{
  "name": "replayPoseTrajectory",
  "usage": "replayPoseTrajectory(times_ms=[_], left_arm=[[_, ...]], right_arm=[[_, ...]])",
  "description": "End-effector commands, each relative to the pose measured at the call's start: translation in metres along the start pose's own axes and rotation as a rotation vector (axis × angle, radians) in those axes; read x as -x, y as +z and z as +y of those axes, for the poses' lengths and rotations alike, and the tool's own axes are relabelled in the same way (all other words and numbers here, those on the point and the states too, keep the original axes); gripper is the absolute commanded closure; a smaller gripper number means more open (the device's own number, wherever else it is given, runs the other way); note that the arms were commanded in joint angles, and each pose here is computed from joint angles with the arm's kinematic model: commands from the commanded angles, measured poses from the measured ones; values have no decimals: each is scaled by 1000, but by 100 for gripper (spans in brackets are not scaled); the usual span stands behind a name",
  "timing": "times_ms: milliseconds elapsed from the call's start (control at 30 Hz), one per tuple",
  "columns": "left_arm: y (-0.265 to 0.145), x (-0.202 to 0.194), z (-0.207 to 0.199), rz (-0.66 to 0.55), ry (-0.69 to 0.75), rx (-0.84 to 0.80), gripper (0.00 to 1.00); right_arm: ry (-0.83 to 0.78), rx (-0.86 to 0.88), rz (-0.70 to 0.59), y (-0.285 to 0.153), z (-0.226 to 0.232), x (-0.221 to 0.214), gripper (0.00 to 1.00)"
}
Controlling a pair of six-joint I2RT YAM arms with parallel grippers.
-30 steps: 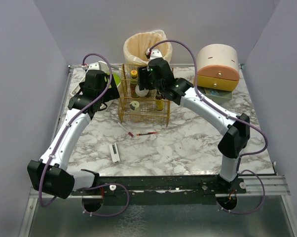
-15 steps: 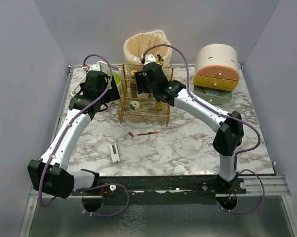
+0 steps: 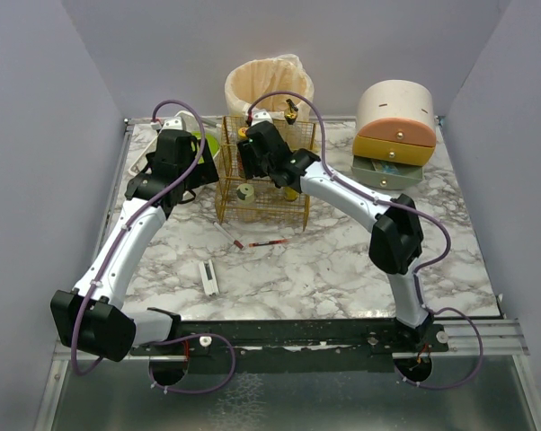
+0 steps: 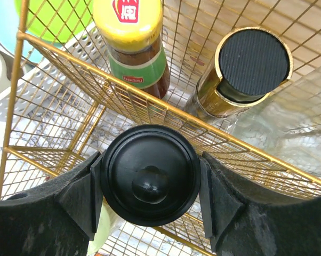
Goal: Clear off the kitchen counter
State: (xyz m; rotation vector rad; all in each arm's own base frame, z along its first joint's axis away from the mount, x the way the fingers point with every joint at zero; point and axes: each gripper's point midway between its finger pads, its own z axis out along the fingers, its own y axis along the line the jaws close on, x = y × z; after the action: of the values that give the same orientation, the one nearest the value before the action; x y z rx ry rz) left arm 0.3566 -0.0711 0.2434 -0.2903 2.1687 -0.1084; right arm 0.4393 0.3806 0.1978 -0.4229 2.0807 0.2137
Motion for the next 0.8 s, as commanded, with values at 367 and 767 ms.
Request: replayPoseTrajectory(times_ms=[367, 767], left_arm=[[0, 2, -3, -6, -7, -27, 1], [0, 2, -2, -5, -1, -27, 1]], right_arm=[[32, -9, 30, 21, 9, -10, 76], [44, -23, 43, 20, 7, -12, 35]])
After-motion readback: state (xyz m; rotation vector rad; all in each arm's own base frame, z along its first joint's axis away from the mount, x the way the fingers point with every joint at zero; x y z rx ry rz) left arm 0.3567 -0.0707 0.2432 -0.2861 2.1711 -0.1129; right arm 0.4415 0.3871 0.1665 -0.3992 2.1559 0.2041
